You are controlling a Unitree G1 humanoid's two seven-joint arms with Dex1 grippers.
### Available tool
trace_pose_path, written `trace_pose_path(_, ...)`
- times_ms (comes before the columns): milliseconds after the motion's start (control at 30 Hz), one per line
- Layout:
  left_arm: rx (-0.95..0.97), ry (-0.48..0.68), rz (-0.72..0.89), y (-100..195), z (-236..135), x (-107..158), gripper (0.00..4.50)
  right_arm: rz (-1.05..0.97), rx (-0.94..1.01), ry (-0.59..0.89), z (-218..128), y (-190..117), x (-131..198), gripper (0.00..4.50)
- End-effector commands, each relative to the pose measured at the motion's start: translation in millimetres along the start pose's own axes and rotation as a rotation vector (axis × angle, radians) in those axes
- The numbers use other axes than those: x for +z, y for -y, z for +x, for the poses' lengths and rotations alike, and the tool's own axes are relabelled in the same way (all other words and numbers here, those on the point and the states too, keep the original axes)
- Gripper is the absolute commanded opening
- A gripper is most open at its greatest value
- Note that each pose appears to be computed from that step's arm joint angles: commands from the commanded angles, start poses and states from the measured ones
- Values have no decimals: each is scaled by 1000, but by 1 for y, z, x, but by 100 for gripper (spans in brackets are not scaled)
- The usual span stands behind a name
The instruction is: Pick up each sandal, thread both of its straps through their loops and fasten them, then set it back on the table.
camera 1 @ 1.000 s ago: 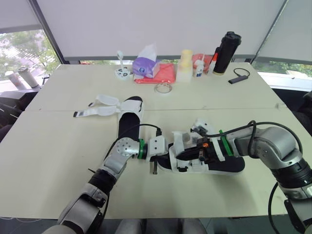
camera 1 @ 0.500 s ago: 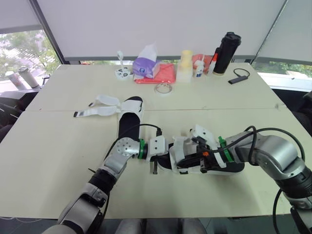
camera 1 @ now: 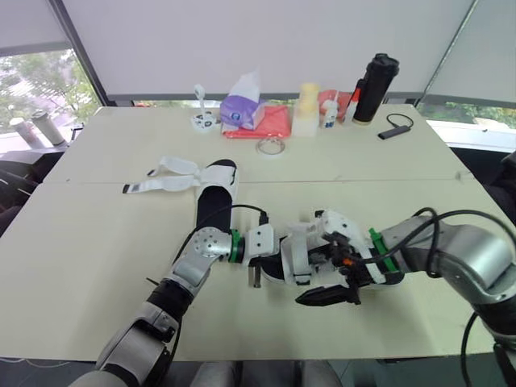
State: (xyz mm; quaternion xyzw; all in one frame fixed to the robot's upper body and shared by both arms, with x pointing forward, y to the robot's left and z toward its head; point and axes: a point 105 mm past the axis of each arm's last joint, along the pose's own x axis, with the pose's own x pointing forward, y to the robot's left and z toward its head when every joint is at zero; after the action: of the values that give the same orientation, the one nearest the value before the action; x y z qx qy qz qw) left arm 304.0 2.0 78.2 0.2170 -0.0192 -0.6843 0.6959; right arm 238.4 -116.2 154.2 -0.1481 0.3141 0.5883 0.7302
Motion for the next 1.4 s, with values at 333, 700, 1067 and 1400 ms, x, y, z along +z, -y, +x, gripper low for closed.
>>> trace_pose_path(333,-36,-124,-87,15,-3,-35,0,36,14,28,-29,-29,2,444)
trace_pose_path(700,-41,-124,-88,16,-4,-35,0,205,-58,40,-4,-32,-41,444)
trace_pose_path(1067,-56,-130,-80,17,-4,-36,0,340,-253,221,23,-3,-54,444)
trace_pose_path(1400,-56,-131,-82,18,-4,-36,0,346,-212,312,22,-7,-34,444)
